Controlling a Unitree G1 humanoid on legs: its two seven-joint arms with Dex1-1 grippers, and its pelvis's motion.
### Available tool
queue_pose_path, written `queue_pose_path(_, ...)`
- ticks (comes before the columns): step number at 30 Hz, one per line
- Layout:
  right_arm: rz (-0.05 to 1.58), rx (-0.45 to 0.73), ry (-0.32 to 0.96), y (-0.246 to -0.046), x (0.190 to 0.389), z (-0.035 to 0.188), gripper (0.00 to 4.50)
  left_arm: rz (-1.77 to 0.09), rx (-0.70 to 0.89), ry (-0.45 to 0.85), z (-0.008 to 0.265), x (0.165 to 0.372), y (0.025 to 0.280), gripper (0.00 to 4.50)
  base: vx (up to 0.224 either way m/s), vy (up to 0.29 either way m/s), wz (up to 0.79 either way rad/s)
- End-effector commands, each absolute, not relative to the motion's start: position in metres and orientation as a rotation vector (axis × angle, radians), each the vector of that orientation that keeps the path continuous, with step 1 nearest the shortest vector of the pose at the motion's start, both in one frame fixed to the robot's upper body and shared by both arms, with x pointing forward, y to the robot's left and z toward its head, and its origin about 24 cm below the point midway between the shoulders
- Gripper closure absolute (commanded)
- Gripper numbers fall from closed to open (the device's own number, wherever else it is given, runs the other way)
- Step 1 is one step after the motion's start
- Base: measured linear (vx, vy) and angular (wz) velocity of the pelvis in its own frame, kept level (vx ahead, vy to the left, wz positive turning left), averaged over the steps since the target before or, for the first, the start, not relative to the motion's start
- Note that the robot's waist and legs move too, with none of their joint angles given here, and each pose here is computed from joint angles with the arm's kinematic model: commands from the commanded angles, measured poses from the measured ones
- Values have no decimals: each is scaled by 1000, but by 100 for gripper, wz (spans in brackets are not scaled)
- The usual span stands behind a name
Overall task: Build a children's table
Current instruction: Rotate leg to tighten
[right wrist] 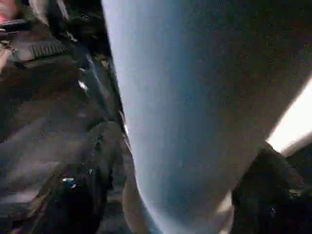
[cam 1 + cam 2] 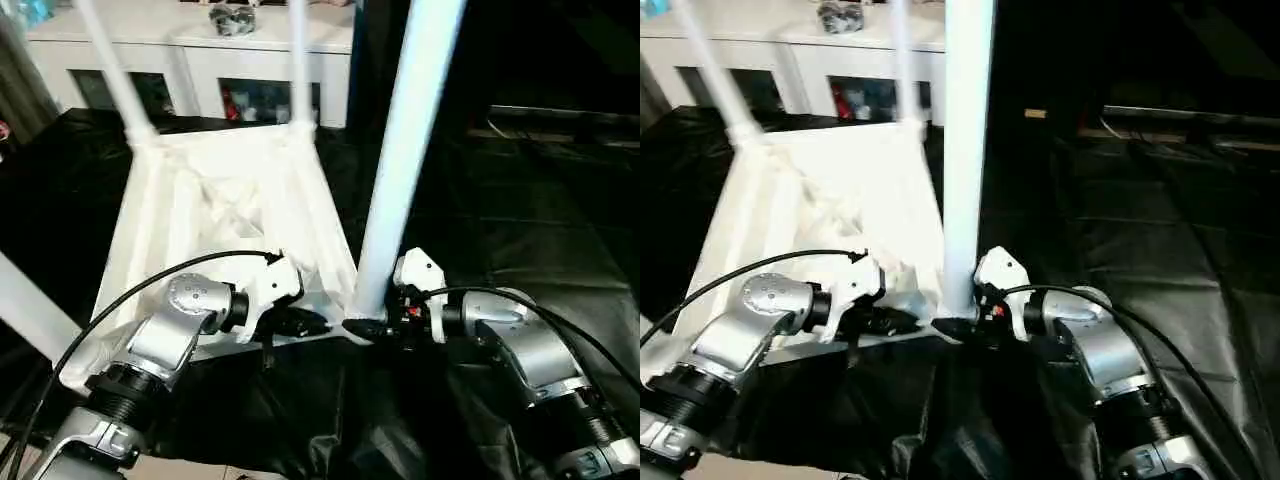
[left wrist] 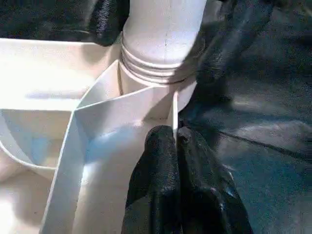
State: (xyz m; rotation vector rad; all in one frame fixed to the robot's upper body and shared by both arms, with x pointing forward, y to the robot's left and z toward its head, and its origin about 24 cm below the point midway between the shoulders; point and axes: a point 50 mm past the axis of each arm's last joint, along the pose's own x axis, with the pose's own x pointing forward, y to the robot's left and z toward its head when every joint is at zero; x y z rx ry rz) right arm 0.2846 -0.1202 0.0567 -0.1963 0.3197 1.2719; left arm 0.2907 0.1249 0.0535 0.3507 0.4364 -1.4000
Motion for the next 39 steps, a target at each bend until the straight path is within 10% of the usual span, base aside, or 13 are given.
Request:
queue_pose_path(1,1402,-174,327,-103,272,54,139,-1454,357,383,62,289,114,450,0,0,0)
queue_pose_path(18,1370,-136,364,-97,260,38,251,-1376,347,370,60,296,108,450,0,0,0)
queue_pose_path(29,646,-31,382,-72,299,17,253,-991,333,315,67,327,81,450,-5,1,-1)
queue_pose_path(39,693,36,297,-49,308,33,175,-1061,315,288,67,320,65,450,0,0,0)
